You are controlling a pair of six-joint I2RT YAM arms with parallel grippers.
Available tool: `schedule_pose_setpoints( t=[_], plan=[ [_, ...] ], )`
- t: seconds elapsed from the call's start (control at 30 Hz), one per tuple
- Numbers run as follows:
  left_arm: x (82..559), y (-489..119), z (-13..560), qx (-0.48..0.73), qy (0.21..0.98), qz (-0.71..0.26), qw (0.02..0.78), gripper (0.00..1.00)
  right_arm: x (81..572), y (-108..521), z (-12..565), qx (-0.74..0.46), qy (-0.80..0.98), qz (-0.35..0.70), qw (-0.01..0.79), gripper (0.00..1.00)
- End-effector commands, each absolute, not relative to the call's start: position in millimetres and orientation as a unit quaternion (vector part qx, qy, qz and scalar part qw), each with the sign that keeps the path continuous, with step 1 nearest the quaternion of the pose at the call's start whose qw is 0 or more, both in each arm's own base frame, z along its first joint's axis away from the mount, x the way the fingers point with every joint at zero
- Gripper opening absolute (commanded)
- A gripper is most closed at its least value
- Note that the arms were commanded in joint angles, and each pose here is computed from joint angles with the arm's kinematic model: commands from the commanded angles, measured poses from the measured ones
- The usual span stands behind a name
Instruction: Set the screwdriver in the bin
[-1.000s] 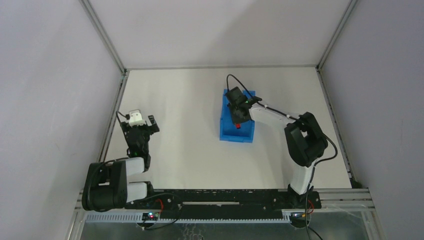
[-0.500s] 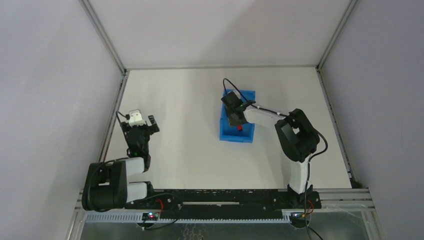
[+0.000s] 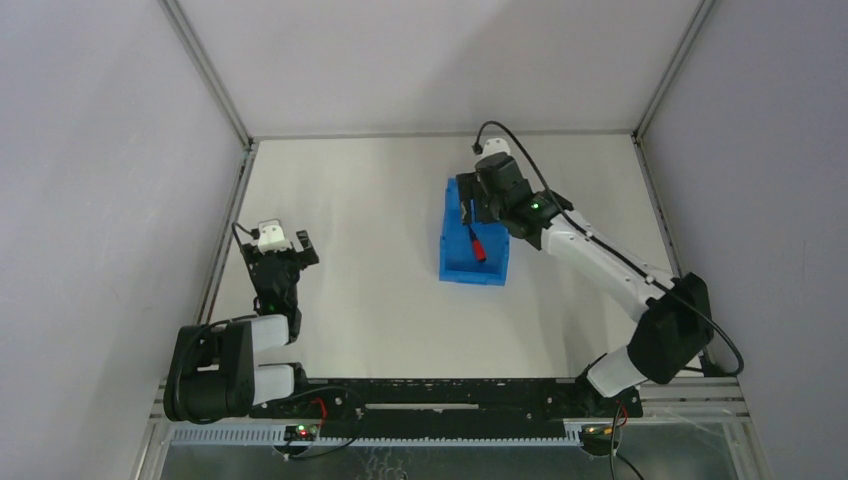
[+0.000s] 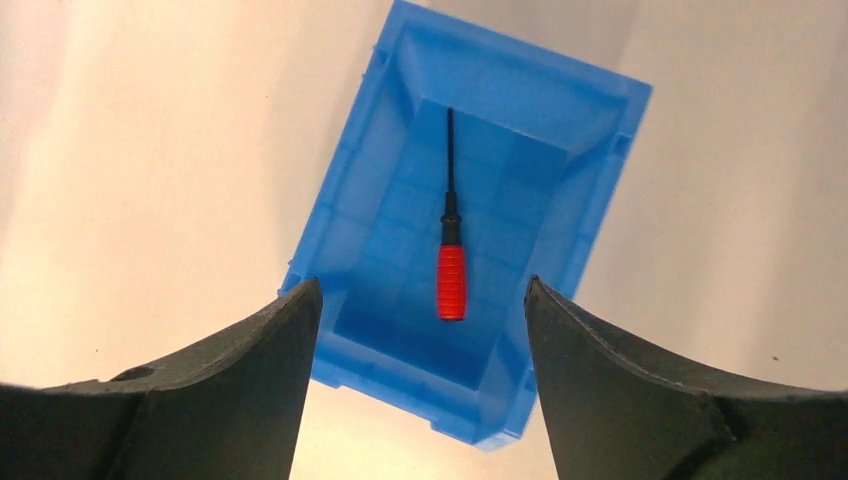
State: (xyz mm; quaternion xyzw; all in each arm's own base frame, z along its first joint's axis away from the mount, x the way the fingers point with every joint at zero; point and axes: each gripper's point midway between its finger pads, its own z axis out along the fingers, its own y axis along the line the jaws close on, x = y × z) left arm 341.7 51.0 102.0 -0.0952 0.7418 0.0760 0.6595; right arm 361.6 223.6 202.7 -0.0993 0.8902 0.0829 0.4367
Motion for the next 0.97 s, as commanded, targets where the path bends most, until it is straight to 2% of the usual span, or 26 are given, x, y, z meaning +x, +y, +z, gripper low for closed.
schedule_pose_setpoints(
  t=[0.0, 0.13, 0.47, 0.63, 0.93],
  plan=[
    [354, 51, 135, -0.094, 0.705, 0.076, 0.699, 1.0, 363, 192, 228, -0.091, 0.886, 0.077, 0.448, 0.87],
    [354, 51, 135, -0.094, 0.705, 0.076, 0.699, 1.0, 375, 138, 235, -0.053, 0.889, 0.03, 0.454, 0.99],
    [354, 51, 135, -0.094, 0.705, 0.076, 0.699, 1.0, 391, -3, 240, 0.076, 0.882, -0.044, 0.462, 1.0],
    [354, 51, 135, -0.094, 0.705, 0.076, 0.699, 1.0, 386, -34, 238, 0.099, 0.877, -0.082, 0.463, 1.0],
    [354, 51, 135, -0.093, 0.705, 0.076, 0.699, 1.0, 385, -34, 243, 0.103, 0.865, -0.079, 0.485, 1.0]
  ],
)
